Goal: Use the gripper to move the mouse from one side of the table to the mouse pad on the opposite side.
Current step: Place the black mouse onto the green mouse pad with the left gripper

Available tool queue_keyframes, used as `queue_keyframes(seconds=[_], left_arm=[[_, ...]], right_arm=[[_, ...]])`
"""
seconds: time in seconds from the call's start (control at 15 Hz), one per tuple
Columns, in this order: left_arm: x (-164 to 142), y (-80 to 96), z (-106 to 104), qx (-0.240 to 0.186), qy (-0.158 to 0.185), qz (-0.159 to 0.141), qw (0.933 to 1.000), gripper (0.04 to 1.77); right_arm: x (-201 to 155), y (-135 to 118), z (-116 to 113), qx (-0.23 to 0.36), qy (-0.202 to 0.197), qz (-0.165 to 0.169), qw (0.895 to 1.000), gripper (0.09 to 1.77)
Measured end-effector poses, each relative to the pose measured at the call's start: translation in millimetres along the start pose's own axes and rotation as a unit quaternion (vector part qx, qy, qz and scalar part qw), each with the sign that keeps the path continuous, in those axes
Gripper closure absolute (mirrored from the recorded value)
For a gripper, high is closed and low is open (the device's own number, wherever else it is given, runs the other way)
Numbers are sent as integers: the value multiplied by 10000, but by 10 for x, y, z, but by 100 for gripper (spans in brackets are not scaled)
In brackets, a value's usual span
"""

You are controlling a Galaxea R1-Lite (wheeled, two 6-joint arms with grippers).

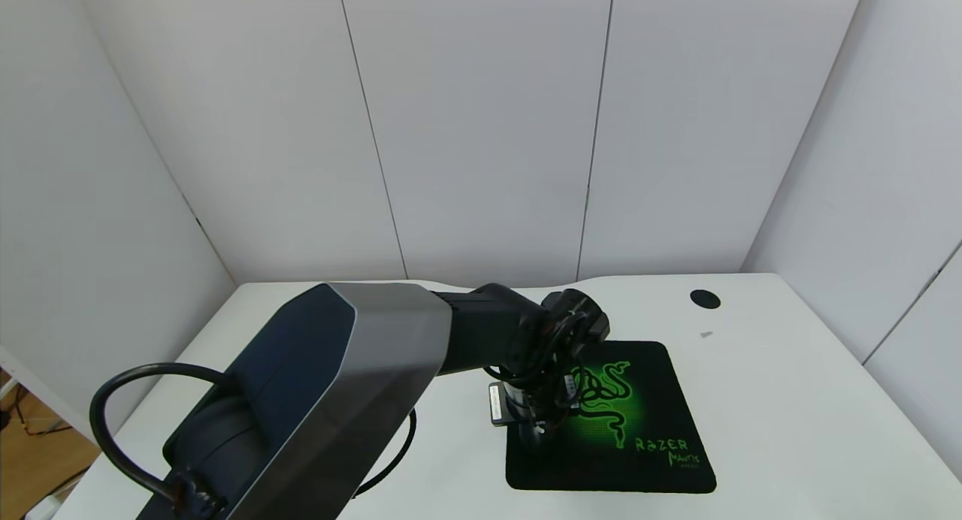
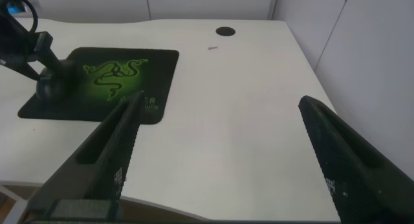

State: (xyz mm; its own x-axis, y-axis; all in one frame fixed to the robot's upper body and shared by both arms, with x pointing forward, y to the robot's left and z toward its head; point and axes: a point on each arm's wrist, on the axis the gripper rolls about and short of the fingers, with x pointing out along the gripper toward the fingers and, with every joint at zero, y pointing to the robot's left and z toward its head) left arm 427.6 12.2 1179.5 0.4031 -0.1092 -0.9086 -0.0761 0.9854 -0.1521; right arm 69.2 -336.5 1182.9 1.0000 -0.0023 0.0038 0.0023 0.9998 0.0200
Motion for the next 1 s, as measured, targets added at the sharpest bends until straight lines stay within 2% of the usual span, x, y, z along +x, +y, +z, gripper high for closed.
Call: queue_keyframes(seconds=[0.73, 0.8, 1.0], left_arm=[[1, 2, -8, 67, 21, 23, 10000, 94], [1, 2, -9, 72, 24, 27, 10000, 90], [0, -5, -20, 96, 31, 26, 9999, 64]], right_arm=[[0, 0, 0, 0, 0, -2, 10000, 15], [0, 0, 0, 0, 0, -4, 10000, 15], [0, 0, 0, 2, 0, -2, 10000, 15]])
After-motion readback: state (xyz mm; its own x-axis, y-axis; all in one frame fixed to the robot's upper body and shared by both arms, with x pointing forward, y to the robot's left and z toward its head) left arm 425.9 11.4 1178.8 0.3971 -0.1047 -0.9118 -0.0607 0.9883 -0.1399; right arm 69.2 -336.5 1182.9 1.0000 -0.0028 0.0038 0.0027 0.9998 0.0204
